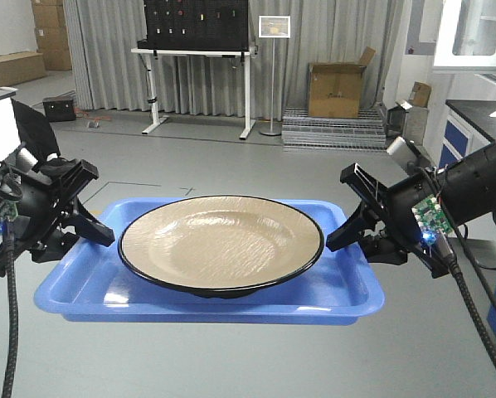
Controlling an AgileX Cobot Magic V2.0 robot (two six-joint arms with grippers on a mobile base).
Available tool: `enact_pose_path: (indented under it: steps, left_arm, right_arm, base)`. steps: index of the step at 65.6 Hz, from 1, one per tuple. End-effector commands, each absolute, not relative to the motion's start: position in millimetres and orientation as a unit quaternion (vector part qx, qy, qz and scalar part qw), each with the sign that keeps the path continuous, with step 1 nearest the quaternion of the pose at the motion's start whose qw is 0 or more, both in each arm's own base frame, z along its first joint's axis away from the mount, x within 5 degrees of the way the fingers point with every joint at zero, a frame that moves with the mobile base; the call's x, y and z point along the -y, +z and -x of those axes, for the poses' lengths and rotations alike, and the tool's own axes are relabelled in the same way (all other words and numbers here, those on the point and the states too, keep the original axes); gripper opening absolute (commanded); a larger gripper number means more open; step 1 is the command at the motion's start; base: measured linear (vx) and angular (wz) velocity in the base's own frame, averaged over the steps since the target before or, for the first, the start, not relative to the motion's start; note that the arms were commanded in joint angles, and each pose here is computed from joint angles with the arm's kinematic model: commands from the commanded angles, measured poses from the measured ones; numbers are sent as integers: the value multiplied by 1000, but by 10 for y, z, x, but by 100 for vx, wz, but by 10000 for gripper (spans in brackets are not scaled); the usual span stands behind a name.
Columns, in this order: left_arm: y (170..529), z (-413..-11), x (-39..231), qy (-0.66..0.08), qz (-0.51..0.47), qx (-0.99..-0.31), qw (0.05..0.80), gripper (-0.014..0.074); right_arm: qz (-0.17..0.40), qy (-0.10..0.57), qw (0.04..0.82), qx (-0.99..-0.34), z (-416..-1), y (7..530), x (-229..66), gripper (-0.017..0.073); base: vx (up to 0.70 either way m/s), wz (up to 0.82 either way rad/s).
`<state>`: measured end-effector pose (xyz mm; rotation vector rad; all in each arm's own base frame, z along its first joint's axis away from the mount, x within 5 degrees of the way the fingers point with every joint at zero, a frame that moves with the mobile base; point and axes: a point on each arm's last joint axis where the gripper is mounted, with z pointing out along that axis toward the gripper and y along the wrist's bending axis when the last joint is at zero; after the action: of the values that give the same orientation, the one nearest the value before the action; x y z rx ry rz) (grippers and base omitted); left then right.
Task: Place disk in tray to left cabinet
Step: 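Hold the tray level with both grippers while driving to the cabinet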
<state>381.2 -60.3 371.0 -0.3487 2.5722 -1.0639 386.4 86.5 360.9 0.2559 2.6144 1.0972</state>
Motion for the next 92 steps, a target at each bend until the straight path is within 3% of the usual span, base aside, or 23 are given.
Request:
enact_pose_path:
  steps: [1,92]
  left_arm:
    - [4153,-3586,854,-490,106,-852,152,-1]
    - [4153,-3586,854,-490,106,-852,152,-1]
  right_arm:
    - [-76,499,158,-848,-3666,4099,-1086,-5]
    - [-74,499,153,-850,-3656,4095,-1088,-5]
  base:
    - [58,3]
    - [63,-3]
